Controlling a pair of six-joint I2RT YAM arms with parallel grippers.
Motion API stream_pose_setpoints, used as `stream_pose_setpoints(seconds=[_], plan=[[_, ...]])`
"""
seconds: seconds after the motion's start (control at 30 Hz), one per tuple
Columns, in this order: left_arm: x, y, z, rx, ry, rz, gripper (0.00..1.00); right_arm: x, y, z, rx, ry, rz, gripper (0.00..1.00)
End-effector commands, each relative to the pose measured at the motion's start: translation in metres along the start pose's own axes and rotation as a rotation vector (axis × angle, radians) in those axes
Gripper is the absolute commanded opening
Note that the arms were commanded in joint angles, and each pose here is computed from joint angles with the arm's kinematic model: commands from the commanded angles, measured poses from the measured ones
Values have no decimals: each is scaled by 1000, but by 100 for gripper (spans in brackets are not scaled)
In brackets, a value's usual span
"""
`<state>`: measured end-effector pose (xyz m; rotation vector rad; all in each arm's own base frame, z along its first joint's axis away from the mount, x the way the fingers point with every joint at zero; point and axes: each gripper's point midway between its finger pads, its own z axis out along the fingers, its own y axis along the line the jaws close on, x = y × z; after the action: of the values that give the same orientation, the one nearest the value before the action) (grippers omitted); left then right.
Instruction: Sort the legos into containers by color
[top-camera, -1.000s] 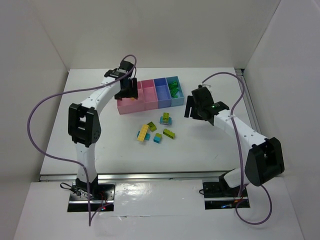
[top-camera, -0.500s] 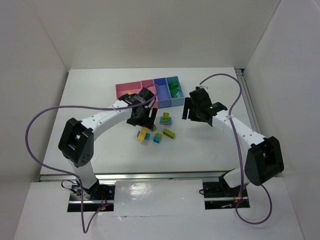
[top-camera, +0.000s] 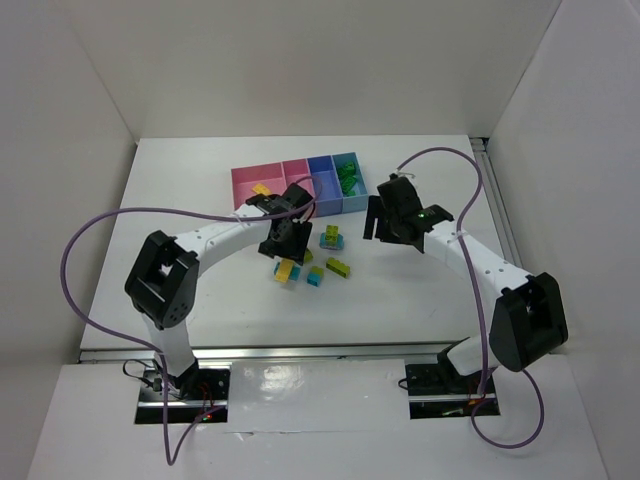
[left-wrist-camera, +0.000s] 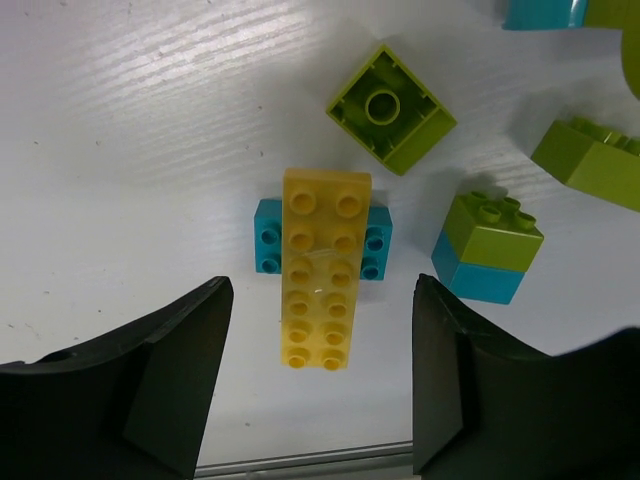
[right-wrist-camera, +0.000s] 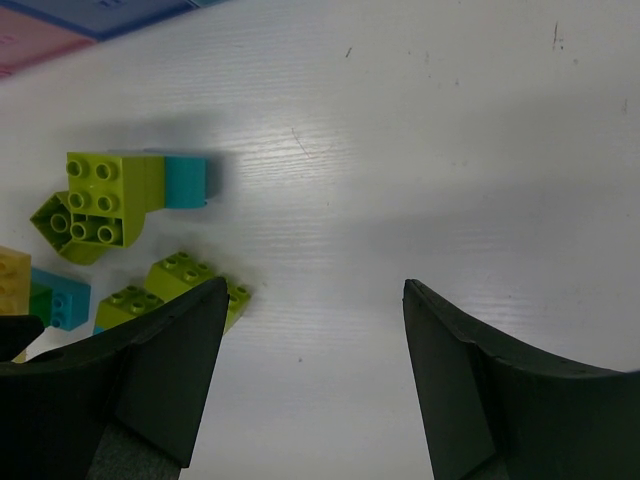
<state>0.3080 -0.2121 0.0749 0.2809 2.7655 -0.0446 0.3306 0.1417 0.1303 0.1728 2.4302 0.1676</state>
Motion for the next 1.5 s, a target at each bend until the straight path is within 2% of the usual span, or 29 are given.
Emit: stream_pose_setpoints(seconds=[0.0,0.3,0.33,0.43,0.57,0.63,0.77,0.93,1.0,1.07,1.17,1.23,1.27,1.3,1.4,1.47], plan=[[-9,-1,10,-23,-16,-31,74,5,4,1,-5,2,-2,78],[-20,-7,24,-35,-12,-40,57,7,4,4,0,10,-4,78],[-20,-7,24,-35,-12,-40,50,7,4,4,0,10,-4,78],[-27,-8,12,-24,-38,-45,40,8,5,4,-8,14,-4,78],[-37,-6,-9,12,-62,-27,26,18,22,-2,-119,51,-63,78],[-44,-11,-26,108,-76,-8,17,17,33,-10,-198,46,-96,78],[-58,-2,-55,263,-130,14,4,19,68,-37,-455,47,-202,78],[-71,-9,-86,518,-159,18,0,13,96,-74,-626,-22,-301,78],[-78,-16,-105,652,-171,23,0,12,107,-83,-663,-58,-378,81],[-77,-27,-120,799,-135,41,0,5,112,-90,-658,-104,-421,84],[-76,-34,-119,902,-85,32,0,11,123,-92,-648,-140,-539,84],[-77,-39,-122,956,-75,46,0,11,133,-101,-634,-264,-620,86],[-78,-42,-125,984,-69,49,0,24,129,-96,-626,-279,-649,86],[-78,-40,-122,998,-58,36,0,18,142,-108,-666,-382,-670,86],[-81,-44,-129,1079,-62,44,0,10,137,-121,-677,-565,-671,86],[-83,-44,-133,1111,-61,41,0,12,141,-129,-698,-620,-682,86]])
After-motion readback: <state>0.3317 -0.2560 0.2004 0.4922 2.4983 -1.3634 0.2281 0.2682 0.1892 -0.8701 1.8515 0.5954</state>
